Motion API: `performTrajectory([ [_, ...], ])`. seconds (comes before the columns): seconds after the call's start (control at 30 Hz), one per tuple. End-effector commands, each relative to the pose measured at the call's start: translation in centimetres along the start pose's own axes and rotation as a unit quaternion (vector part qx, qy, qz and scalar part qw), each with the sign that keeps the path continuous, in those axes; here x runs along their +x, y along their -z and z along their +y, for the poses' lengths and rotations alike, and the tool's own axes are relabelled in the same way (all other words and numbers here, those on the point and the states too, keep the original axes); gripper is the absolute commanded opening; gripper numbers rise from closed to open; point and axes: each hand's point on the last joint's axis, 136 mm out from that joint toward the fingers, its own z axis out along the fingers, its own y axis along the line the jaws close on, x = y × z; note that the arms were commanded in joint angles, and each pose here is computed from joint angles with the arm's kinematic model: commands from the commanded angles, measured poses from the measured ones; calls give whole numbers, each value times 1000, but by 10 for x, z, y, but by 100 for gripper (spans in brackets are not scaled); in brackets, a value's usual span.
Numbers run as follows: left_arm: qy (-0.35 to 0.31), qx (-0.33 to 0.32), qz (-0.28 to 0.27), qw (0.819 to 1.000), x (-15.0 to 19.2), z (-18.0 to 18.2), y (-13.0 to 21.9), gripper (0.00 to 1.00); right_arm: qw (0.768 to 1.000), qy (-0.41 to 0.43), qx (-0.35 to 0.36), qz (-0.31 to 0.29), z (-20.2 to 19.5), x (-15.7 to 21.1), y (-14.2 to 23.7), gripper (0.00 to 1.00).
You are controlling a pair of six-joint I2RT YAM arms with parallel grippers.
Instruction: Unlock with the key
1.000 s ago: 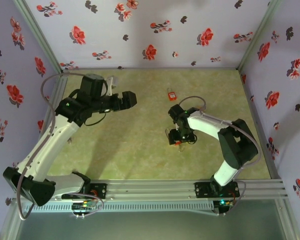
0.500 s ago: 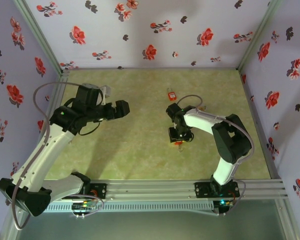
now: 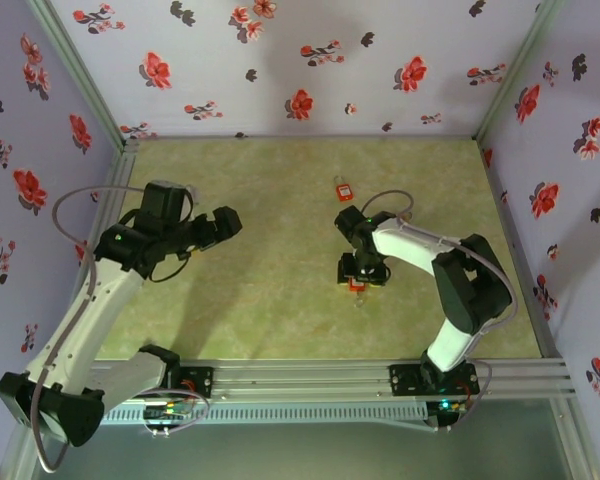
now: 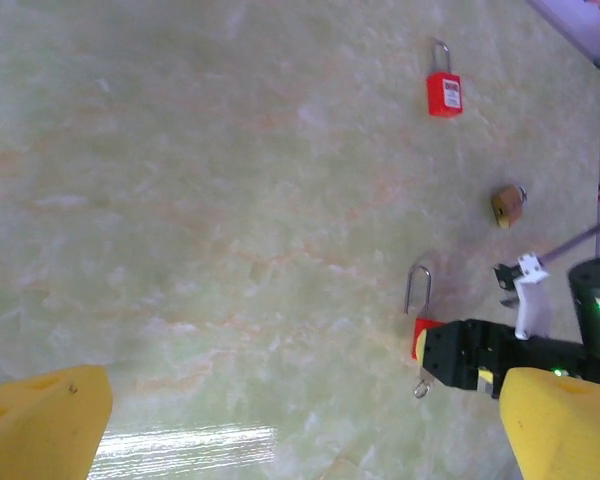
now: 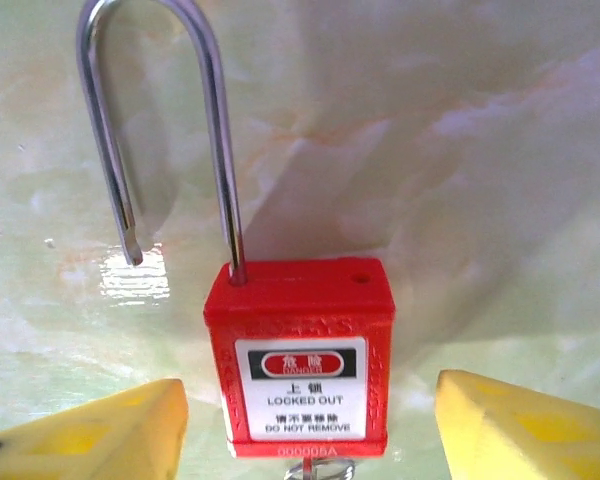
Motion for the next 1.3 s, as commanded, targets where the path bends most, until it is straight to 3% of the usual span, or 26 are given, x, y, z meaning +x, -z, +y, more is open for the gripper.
performTrajectory([
  [0.0, 48, -18, -21, 998, -1, 21, 9, 100, 1000, -8, -8, -12, 2, -2, 26, 72],
  [0.37, 163, -96, -49, 981, 8, 93, 41, 100, 993, 45, -58, -94, 12, -13, 104, 89],
  [0.6, 234, -138, -37, 962, 27, 135, 40, 100, 985, 76, -102, -114, 23, -24, 115, 91],
  [0.8, 337, -139, -48, 930, 33, 177, 32, 97, 979, 97, -129, -122, 32, -29, 128, 91],
  [0.97, 429, -107, -72, 894, 27, 213, 19, 86, 976, 102, -153, -118, 35, -31, 136, 92],
  [1.27, 515, -84, -112, 845, 11, 261, 4, 76, 973, 108, -170, -112, 38, -29, 137, 93],
])
